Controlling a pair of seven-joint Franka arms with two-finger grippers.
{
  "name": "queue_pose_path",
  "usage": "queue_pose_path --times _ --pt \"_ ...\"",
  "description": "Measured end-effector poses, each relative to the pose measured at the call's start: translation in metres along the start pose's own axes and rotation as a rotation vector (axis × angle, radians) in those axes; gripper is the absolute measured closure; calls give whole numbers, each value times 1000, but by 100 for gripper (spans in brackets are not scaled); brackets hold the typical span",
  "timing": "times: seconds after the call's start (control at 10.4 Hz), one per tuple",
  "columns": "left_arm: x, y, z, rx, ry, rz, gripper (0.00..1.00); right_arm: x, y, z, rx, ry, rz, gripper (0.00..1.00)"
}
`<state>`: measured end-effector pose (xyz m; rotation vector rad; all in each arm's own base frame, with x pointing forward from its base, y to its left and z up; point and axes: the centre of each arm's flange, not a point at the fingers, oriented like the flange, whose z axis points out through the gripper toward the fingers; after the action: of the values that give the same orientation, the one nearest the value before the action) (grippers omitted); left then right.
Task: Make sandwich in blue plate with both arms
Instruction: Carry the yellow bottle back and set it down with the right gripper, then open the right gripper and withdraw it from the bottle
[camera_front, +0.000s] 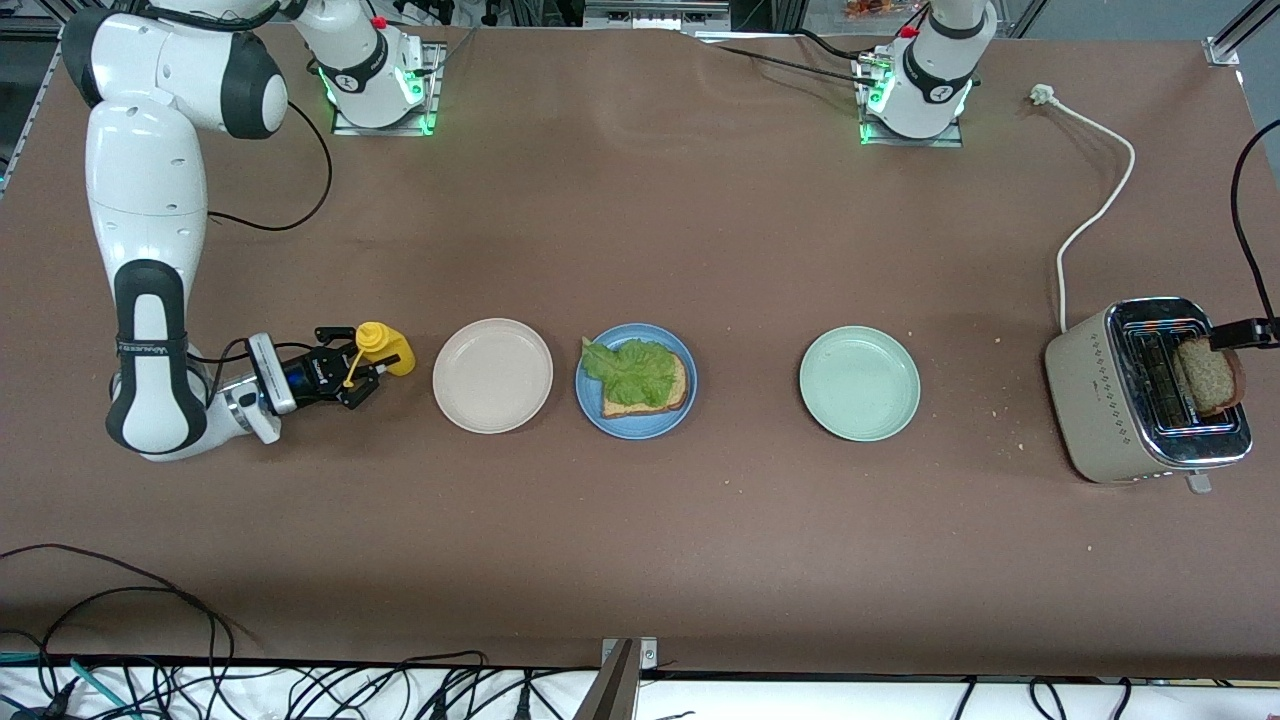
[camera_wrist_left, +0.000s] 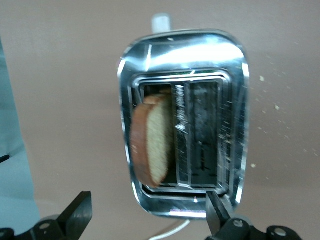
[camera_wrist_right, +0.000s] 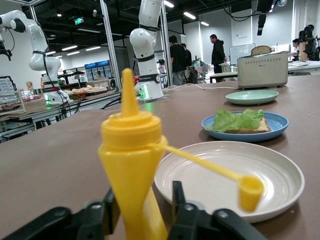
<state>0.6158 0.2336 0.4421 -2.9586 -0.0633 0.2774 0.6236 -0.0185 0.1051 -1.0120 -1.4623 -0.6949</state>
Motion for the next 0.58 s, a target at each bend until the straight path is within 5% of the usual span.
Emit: queue_pose_path --times 0.38,0.58 --pt "9 -42 63 -48 -13 -64 0 1 -4 -19 -28 -26 4 0" --pt "14 -43 77 -64 -16 -69 0 2 -20 -53 -71 -77 78 0"
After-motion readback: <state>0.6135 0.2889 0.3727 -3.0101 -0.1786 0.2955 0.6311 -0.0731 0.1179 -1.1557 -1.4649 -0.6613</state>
